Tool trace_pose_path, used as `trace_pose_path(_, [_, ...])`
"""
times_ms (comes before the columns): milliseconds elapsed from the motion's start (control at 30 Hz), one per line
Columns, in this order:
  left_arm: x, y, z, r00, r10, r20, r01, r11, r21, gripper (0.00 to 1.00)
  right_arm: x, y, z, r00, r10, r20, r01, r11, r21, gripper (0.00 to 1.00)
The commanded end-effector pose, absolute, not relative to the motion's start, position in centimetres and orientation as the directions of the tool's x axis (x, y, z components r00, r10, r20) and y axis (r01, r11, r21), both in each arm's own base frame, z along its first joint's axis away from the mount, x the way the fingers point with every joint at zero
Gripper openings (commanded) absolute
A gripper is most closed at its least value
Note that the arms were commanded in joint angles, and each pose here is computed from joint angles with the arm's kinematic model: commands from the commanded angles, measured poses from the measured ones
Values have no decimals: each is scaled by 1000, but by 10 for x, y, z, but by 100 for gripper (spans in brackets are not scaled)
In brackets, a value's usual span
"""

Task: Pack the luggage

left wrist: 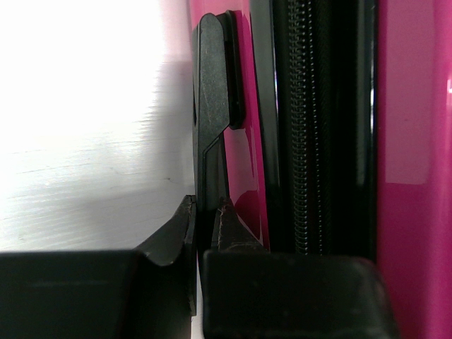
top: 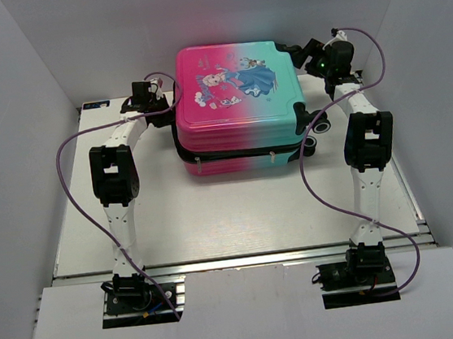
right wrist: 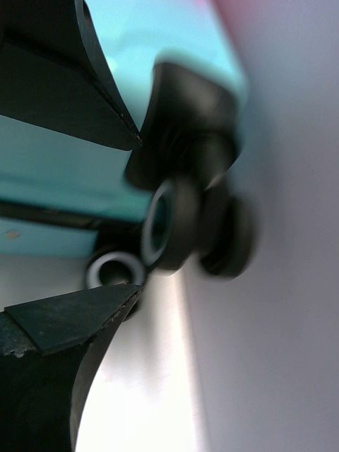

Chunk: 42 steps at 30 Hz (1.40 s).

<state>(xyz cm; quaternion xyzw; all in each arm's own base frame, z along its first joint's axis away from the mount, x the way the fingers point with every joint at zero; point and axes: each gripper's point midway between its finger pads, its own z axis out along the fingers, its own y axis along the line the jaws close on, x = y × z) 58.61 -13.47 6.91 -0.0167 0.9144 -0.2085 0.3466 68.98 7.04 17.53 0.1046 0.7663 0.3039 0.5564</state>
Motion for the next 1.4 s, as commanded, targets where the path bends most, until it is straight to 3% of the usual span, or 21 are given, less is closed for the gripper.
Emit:
trace_pose_path(0, [560,-167,22,-838,-93,-537,177,886,-429,0,623,207,371,-128,469,-874,-759,520,391,86])
trace_pose_path(100, [560,-166,22,-836,-91,-541,177,889,-423,0,603,229,403,-104,474,-874,-823,453,343,86])
trace_pose_path(200, [557,-170,22,-836,-86,-541,180,890,-420,0,598,241,399,-155,475,-866,-811,439,386,87])
trace_pose_path(333, [556,-160,22,-834,-88,-545,168,900,-402,0,628,209,360,-234,525,-818,-591,591,548,87])
trace_pose_path(433, [543,-151,18,-846,-63,-530,176,905,-388,0,636,184,336,-225,515,-827,-435,707,558,88])
trace_pose_path(500, [533,-132,10,-856,-52,-514,140,934,-327,0,633,175,320,-234,451,-862,-397,764,508,88])
trace_pose_path(667, [498,-116,12,-869,-41,-494,109,957,-270,0,565,147,310,-325,258,-910,-405,832,380,89])
trace_pose_path(700, [489,-111,3,-875,-43,-481,92,963,-254,0,541,138,317,-282,105,-954,-458,859,230,89])
trace_pose_path(767, [484,-106,3,-877,-44,-479,76,970,-229,0,512,113,297,-331,-71,-941,-414,907,77,89])
trace_pose_path(800, [484,-102,2,-877,-45,-478,65,975,-211,0,492,102,313,-264,-205,-943,-442,894,-71,89])
trace_pose_path(900, [488,-90,1,-876,-52,-479,55,977,-207,0,452,60,299,-321,-363,-875,-366,900,-239,89])
trace_pose_path(933, [493,-85,3,-870,-58,-490,52,977,-208,0,441,49,283,-324,-488,-811,-410,845,-344,89])
trace_pose_path(1000, [504,-82,9,-855,-56,-515,63,976,-210,0,415,45,264,-352,-595,-723,-513,768,-383,89])
trace_pose_path(1133, [526,-77,9,-850,-67,-522,65,971,-229,0,378,66,244,-386,-642,-662,-714,663,-227,89])
trace_pose_path(1367, [559,-76,21,-825,-73,-560,92,961,-261,0,373,43,183,-582,-647,-492,-677,721,-148,89])
